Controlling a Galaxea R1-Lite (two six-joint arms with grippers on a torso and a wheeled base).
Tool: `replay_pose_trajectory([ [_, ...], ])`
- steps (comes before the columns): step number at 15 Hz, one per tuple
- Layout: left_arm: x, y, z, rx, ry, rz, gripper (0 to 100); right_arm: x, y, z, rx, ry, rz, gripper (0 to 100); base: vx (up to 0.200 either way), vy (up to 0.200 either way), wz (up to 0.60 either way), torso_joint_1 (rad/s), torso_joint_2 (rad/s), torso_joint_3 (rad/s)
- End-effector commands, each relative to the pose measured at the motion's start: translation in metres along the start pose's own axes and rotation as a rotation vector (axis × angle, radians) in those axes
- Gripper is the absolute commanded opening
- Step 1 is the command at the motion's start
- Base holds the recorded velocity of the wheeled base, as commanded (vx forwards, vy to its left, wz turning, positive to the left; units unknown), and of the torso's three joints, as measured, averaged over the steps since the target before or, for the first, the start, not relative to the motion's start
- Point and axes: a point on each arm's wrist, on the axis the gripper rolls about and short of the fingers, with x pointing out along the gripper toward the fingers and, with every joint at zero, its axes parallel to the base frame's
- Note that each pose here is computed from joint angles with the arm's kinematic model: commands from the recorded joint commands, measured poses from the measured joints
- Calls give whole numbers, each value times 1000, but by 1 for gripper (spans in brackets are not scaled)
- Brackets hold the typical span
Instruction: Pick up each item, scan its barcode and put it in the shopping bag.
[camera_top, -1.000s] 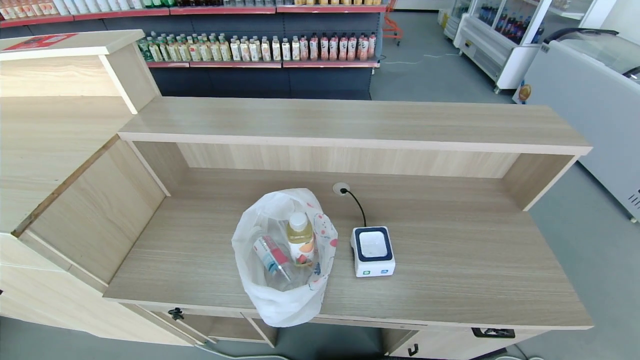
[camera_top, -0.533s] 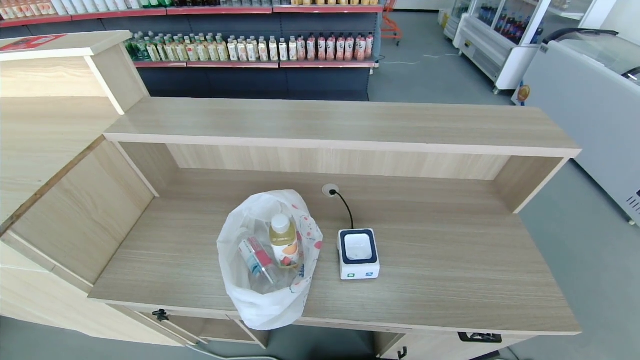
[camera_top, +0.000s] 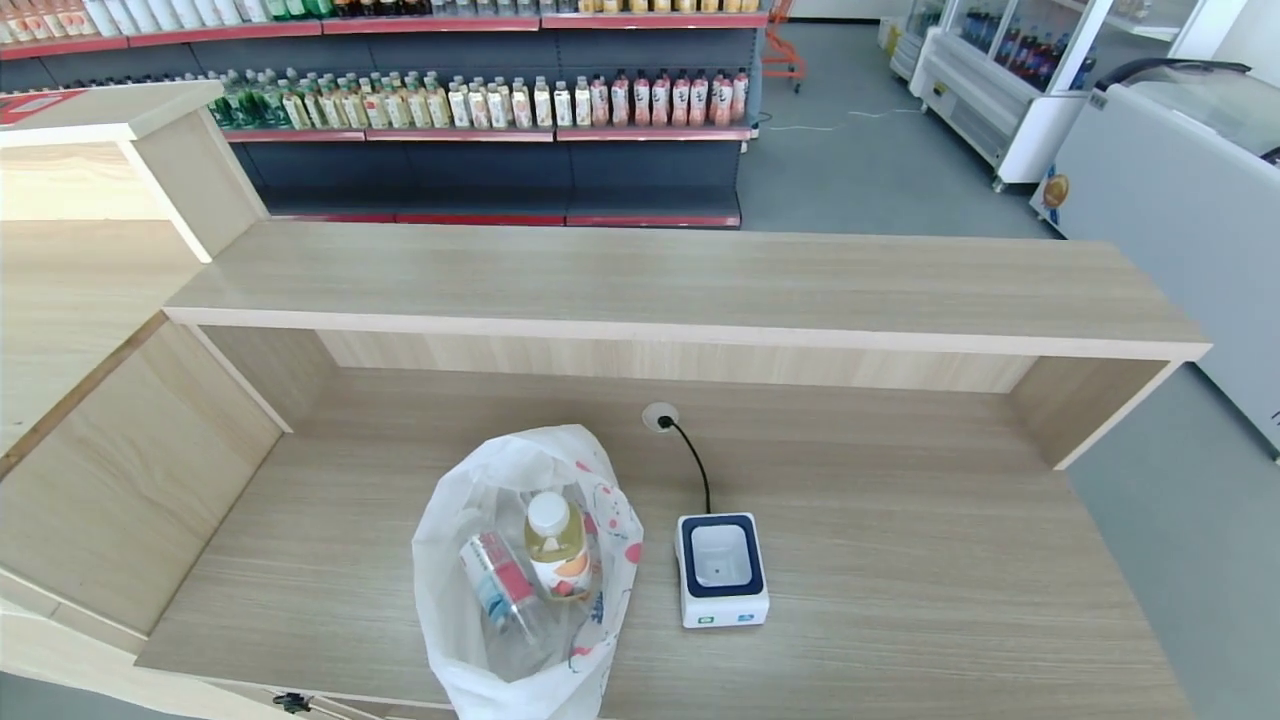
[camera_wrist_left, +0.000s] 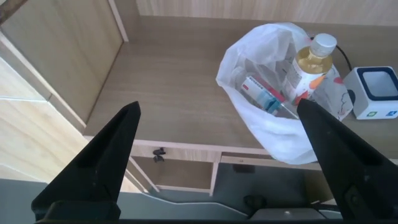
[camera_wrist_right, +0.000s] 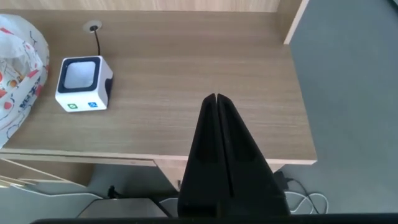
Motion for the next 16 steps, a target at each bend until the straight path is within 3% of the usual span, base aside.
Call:
replay_pose_trajectory([
  [1, 0, 0, 0, -3, 0, 2, 100, 0, 0, 0, 0, 3, 0, 0, 0, 0, 0, 0, 0, 0],
  [16, 0, 0, 0, -3, 0, 2, 100, 0, 0, 0, 2, 3, 0, 0, 0, 0, 0, 0, 0, 0],
])
